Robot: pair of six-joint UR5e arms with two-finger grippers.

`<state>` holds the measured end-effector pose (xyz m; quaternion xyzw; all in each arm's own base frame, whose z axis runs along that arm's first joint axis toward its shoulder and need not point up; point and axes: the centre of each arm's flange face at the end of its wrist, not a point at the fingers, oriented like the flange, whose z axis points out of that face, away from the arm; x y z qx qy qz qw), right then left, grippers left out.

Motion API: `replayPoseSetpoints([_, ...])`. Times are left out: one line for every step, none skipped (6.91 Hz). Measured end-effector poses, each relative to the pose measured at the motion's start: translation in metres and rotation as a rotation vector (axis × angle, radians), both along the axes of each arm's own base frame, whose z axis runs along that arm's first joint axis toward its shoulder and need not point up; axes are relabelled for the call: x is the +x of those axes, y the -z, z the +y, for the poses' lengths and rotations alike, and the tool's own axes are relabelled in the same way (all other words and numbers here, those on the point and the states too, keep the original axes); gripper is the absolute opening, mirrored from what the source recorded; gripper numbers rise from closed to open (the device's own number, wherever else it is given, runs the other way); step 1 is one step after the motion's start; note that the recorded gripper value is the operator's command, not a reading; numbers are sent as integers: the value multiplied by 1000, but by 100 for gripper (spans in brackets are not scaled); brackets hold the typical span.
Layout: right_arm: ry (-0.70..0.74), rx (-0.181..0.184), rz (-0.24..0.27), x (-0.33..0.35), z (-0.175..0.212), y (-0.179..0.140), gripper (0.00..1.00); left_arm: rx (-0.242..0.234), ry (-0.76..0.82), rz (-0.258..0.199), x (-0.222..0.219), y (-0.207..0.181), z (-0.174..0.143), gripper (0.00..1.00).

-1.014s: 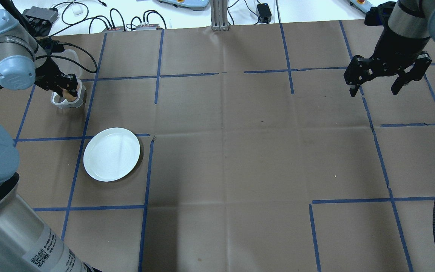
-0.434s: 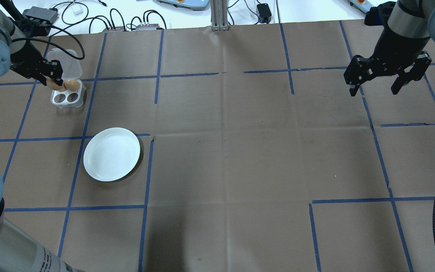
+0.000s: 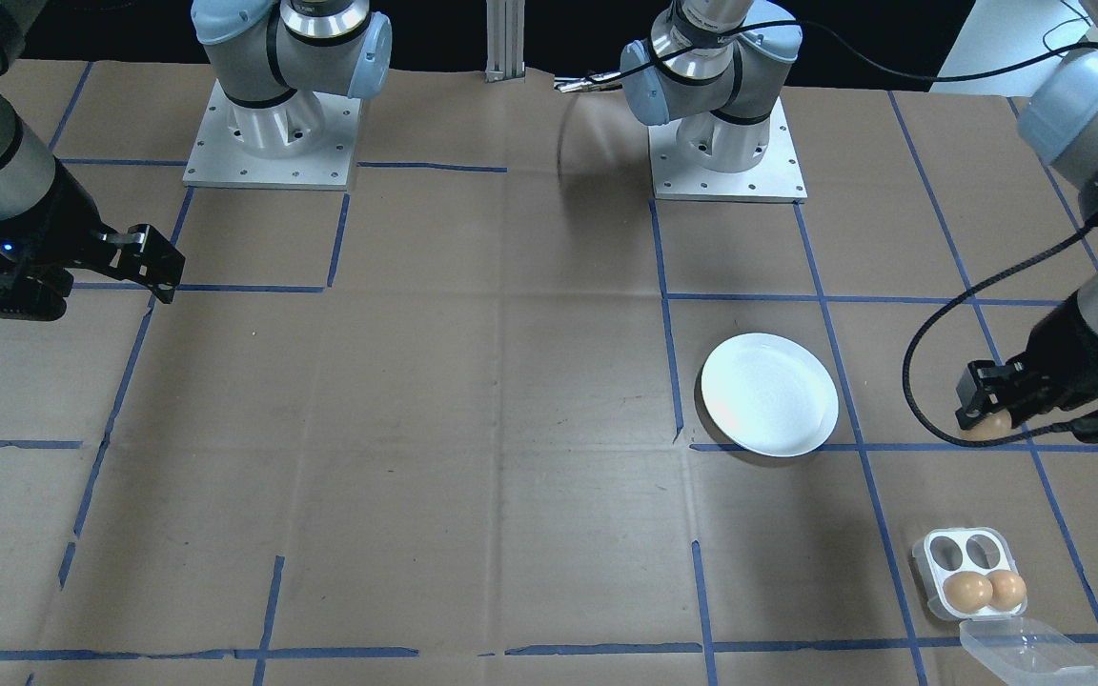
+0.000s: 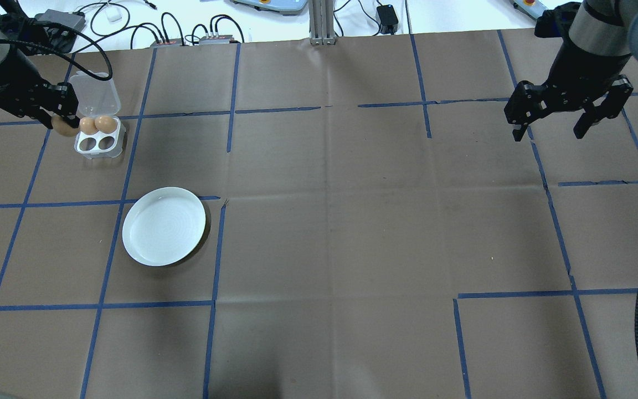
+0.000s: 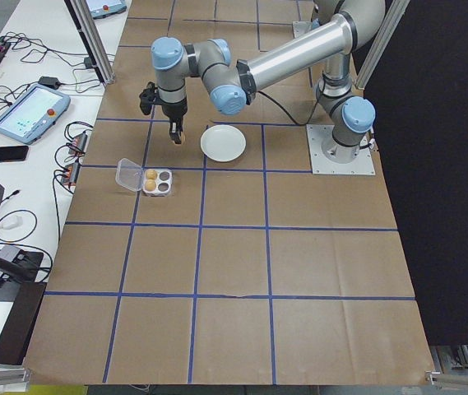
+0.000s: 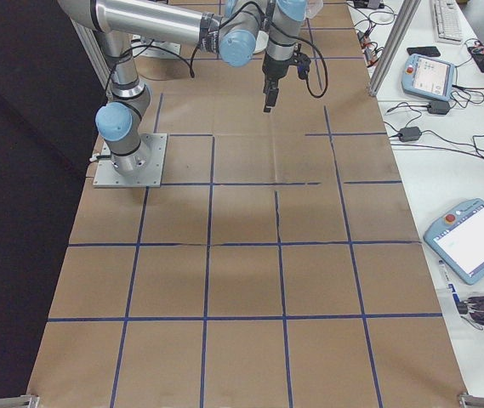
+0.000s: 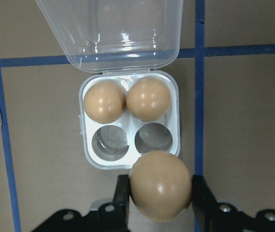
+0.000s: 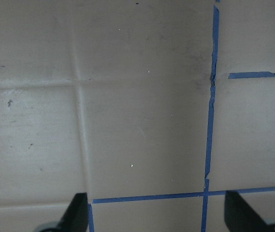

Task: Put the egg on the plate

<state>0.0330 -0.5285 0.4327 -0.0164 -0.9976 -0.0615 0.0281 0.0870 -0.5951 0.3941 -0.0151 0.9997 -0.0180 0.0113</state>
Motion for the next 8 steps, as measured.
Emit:
replayPoseSetpoints([0,0,0,0,0,0,100,8,-15,8,-38,-1,16,12])
replayPoseSetpoints([0,0,0,0,0,0,100,27,-15,17,-72,7,28,12])
replayPoseSetpoints([0,0,0,0,0,0,100,65,-7,29,-95,27,38,12])
replayPoseSetpoints([0,0,0,0,0,0,100,114,-1,40,-104,55,48,12])
replayPoseSetpoints([0,0,0,0,0,0,100,164,5,51,-108,86,56,12])
replayPoseSetpoints([0,0,0,0,0,0,100,193,10,57,-110,115,60,13])
replayPoseSetpoints([0,0,0,0,0,0,100,202,13,58,-109,140,57,16])
replayPoseSetpoints([0,0,0,0,0,0,100,215,16,58,-109,157,57,30])
